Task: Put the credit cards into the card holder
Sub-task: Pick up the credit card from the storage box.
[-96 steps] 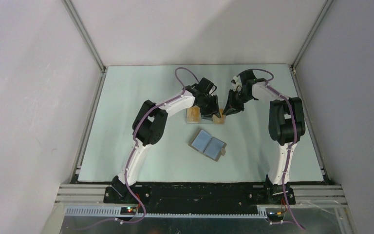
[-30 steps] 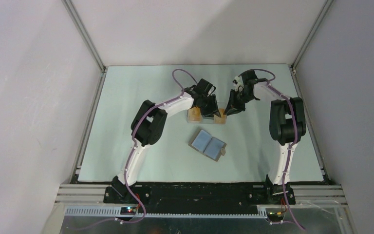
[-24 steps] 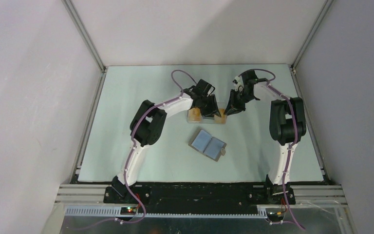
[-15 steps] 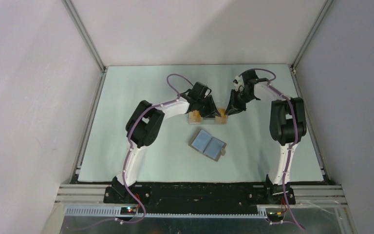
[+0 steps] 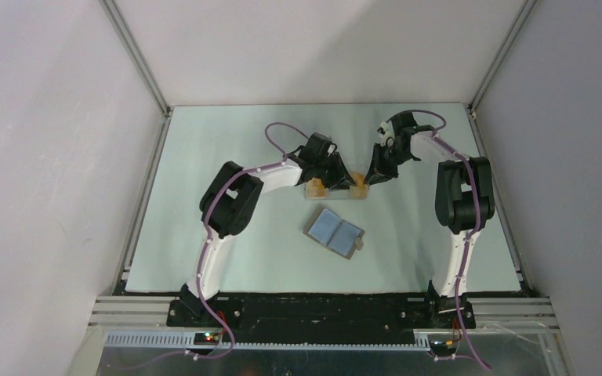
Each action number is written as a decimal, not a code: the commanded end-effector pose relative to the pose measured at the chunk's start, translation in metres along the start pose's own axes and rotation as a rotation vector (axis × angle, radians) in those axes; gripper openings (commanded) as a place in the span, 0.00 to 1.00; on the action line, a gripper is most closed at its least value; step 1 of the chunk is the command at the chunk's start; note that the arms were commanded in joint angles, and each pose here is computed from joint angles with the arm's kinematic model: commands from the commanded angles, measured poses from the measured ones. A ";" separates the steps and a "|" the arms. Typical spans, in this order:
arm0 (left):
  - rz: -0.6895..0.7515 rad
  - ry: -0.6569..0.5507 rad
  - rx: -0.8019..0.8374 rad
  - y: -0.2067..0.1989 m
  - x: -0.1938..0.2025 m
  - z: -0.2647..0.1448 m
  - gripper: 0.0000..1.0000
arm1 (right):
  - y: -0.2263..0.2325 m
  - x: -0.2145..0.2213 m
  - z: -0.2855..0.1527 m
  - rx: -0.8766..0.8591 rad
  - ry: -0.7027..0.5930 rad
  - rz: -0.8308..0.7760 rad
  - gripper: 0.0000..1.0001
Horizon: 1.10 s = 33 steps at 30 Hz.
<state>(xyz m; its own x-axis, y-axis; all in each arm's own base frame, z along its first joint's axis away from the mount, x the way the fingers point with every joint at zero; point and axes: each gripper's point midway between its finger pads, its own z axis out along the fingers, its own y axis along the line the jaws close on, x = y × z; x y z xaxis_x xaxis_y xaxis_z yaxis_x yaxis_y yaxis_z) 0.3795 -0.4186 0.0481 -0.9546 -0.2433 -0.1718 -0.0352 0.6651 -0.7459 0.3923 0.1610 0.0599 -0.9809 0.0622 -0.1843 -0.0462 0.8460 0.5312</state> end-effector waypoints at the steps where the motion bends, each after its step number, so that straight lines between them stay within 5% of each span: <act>1: 0.041 -0.021 0.189 -0.059 0.001 -0.011 0.31 | 0.030 0.005 -0.008 -0.101 0.009 -0.008 0.04; 8: 0.047 -0.033 0.199 -0.059 -0.001 -0.013 0.28 | 0.030 0.005 -0.008 -0.102 0.008 -0.008 0.04; 16: 0.016 0.017 0.014 -0.014 0.008 0.005 0.25 | 0.029 0.006 -0.007 -0.101 0.013 -0.008 0.04; 21: 0.010 0.030 -0.018 -0.007 0.008 0.010 0.14 | 0.031 0.005 -0.008 -0.107 0.010 -0.009 0.06; 24: 0.023 0.027 -0.016 -0.011 0.007 0.008 0.02 | 0.032 0.005 -0.010 -0.112 0.008 -0.013 0.11; 28: 0.052 0.000 -0.006 -0.022 0.000 -0.005 0.00 | 0.036 0.002 -0.015 -0.116 -0.005 -0.018 0.20; 33: 0.127 -0.100 -0.017 -0.039 -0.019 -0.037 0.00 | 0.044 -0.003 -0.031 -0.108 -0.053 -0.034 0.47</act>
<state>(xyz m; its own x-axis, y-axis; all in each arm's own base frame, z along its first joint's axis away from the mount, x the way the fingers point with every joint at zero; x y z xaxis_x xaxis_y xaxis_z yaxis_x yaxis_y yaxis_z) 0.3764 -0.4212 0.0393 -0.9598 -0.2229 -0.1705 -0.0374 0.7036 -0.7096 0.3845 0.1737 0.0663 -0.9856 0.0568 -0.1590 -0.0458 0.8164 0.5757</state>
